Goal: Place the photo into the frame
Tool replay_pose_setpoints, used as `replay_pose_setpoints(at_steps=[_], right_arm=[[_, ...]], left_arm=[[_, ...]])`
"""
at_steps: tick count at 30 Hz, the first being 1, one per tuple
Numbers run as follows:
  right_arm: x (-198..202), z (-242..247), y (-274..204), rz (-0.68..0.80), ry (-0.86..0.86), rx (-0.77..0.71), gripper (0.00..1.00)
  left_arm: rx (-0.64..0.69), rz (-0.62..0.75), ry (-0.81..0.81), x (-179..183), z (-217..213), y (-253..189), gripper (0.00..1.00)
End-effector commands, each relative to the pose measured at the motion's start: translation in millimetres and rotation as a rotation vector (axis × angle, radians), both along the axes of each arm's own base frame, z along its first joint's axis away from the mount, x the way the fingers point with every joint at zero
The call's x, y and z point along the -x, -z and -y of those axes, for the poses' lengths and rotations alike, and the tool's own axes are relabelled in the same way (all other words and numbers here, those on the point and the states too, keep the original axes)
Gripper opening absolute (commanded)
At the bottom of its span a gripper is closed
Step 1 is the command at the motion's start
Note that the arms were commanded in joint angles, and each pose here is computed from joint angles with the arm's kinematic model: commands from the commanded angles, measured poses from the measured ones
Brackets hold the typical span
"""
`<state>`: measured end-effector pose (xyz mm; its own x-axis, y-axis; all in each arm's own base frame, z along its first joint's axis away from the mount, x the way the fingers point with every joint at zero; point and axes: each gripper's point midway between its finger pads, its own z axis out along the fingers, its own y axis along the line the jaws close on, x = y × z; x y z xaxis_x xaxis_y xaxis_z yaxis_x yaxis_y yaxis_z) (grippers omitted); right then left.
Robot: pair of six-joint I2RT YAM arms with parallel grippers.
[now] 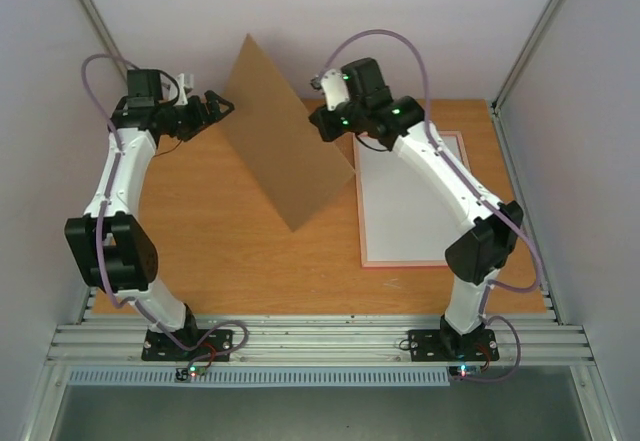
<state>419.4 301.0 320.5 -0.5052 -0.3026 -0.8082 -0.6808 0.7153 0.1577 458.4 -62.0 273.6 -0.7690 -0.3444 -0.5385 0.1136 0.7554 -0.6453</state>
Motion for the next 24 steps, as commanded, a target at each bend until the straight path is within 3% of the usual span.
replay_pose_setpoints(at_steps=[1,7,11,17,24], right_arm=[[-24.6,-16.9,-11.0,0.198,0.041,0.152,0.01],[-26.3,-57.8,-25.9,0.362,0.019,0.260,0.01],[-13.7,-88.2,-24.5,0.441,-0.032,0.318,0.01],[13.2,-131.2,-18.3,0.544,-0.130,0.386,0.01],[47.3,-169.0,3.0,0.616,-0.235,0.455,0.01]], left_arm=[[0.111,0.100,-0.140,-4.5,-7.0,-58.7,0.99],[0.189,0.178,-0.201,-2.6,-9.0,-95.5,0.99],[0.258,0.177,-0.249,-5.1,-9.3,-94.0,0.99],[0.229,0.073,-0.342,-3.9,-19.9,-74.7,0.99],[0.202,-0.146,-0.423,24.3,-28.9,-22.1,0.83]])
